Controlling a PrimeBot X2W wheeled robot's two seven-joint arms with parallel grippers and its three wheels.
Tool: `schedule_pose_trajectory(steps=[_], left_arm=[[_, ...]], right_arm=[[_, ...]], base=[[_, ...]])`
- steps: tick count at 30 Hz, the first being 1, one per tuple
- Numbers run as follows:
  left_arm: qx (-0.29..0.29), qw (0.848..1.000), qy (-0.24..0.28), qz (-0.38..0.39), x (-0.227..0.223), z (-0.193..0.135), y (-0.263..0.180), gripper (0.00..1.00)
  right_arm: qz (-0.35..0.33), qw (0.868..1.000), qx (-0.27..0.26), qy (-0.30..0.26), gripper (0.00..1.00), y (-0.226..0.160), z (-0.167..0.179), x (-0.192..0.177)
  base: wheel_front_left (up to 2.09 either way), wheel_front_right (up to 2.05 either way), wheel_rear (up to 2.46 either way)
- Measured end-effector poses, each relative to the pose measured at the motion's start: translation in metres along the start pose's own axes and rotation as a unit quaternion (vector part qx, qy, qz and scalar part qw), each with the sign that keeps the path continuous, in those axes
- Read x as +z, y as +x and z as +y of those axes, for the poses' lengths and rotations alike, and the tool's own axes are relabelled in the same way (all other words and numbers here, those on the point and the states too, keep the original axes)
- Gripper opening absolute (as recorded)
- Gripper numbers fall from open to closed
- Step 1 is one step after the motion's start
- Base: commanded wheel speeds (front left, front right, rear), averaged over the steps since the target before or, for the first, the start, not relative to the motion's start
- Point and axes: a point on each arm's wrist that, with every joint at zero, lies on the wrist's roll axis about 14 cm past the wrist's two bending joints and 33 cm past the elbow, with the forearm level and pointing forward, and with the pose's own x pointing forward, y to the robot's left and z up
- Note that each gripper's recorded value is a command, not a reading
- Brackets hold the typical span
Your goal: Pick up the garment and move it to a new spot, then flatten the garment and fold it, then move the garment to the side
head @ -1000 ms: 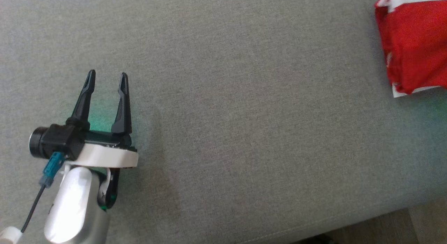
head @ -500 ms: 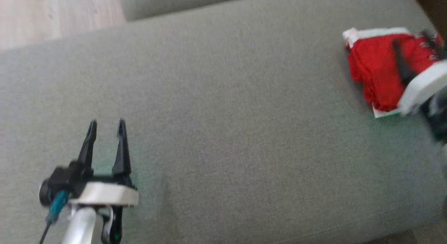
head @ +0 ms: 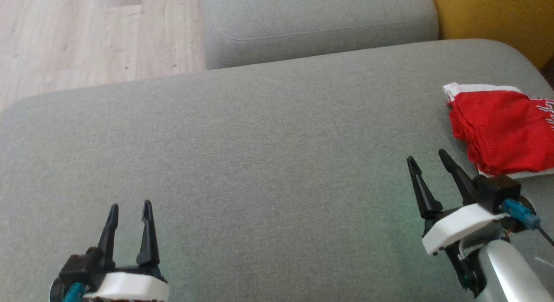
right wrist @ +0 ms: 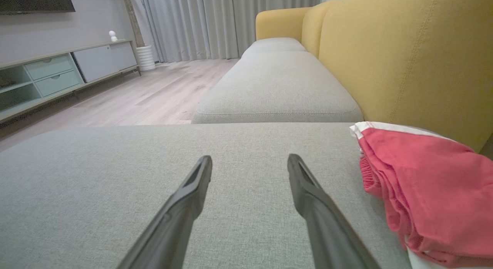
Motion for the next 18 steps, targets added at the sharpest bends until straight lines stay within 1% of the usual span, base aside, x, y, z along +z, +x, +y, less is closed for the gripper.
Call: schedule_pose_trajectory(steps=[3, 10, 18], left_arm=[[0.01, 1.0, 0.0, 0.001, -0.001, 0.006, -0.008, 1.0], [0.015, 1.0, -0.002, 0.006, -0.005, 0.008, -0.01, 1.0], [0.013, 1.0, -0.004, 0.008, -0.006, 0.006, -0.008, 1.0]], right_arm=[[0.002, 1.0, -0.001, 0.0, 1.0, -0.001, 0.002, 0.0], [-0.001, 1.0, -0.022, -0.009, 1.0, -0.005, -0.011, 0.007], [0.013, 0.999, -0.032, 0.006, 1.0, -0.011, -0.009, -0.002]], base=[[0.0, 0.0, 0.0], [0.0, 0.0, 0.0], [0.0, 0.0, 0.0]])
